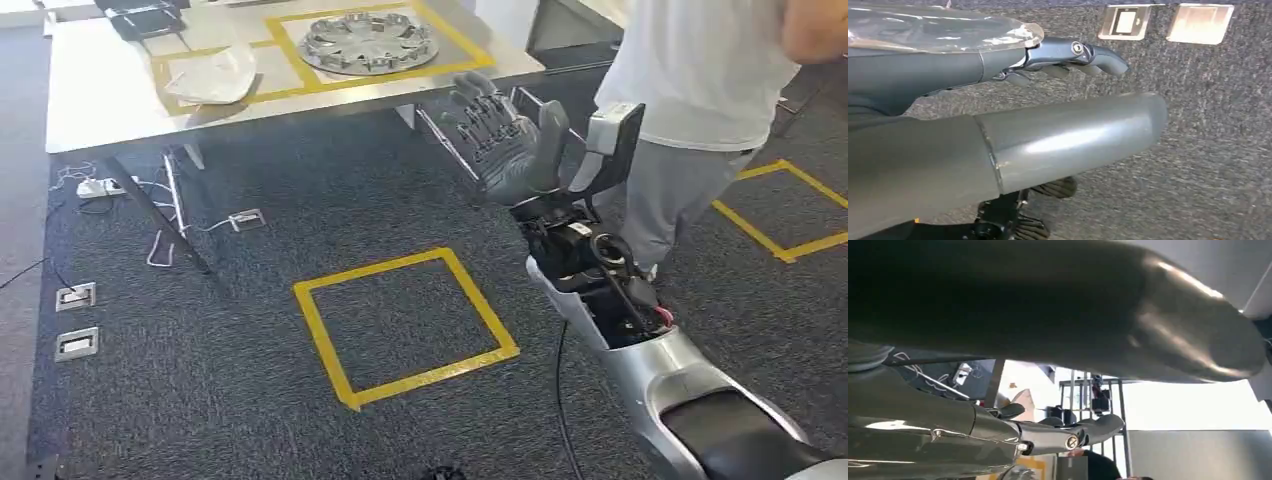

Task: Take the parts from the cabinet and place them on the table.

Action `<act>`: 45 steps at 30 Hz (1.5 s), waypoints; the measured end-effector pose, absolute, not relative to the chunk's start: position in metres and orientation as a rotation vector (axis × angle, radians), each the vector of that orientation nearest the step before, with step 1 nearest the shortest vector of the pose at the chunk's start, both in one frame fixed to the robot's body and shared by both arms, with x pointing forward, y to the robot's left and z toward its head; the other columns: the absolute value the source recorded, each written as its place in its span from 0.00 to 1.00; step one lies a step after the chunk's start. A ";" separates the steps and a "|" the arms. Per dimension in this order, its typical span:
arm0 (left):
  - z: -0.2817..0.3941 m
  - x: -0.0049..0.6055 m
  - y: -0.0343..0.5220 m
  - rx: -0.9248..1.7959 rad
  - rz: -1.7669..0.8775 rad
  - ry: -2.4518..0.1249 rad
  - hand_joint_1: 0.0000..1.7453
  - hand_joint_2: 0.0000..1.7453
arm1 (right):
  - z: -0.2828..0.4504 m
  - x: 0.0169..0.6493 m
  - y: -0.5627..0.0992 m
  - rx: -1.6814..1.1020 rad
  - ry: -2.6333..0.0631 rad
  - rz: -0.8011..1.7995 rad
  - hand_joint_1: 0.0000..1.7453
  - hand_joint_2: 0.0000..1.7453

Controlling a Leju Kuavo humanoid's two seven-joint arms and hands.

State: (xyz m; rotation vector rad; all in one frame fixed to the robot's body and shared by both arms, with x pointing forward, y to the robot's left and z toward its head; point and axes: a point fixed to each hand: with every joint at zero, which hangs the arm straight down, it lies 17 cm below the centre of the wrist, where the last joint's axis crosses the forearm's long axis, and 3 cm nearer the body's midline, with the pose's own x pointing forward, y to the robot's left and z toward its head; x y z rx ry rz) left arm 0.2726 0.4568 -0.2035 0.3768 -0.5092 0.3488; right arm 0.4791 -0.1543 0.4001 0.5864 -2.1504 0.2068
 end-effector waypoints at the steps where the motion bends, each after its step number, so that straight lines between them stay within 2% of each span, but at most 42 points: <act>1: -0.204 0.272 0.457 0.377 0.349 -0.510 0.00 0.00 | 0.400 0.479 -0.155 0.586 -2.151 0.206 0.00 0.00; 32: -0.209 0.260 0.456 0.377 0.333 -0.517 0.00 0.00 | 0.383 0.471 -0.170 0.534 -2.134 0.192 0.00 0.00; 45: -0.206 0.267 0.452 0.343 0.293 -0.563 0.00 0.00 | 0.381 0.458 -0.197 0.484 -2.127 0.153 0.00 0.00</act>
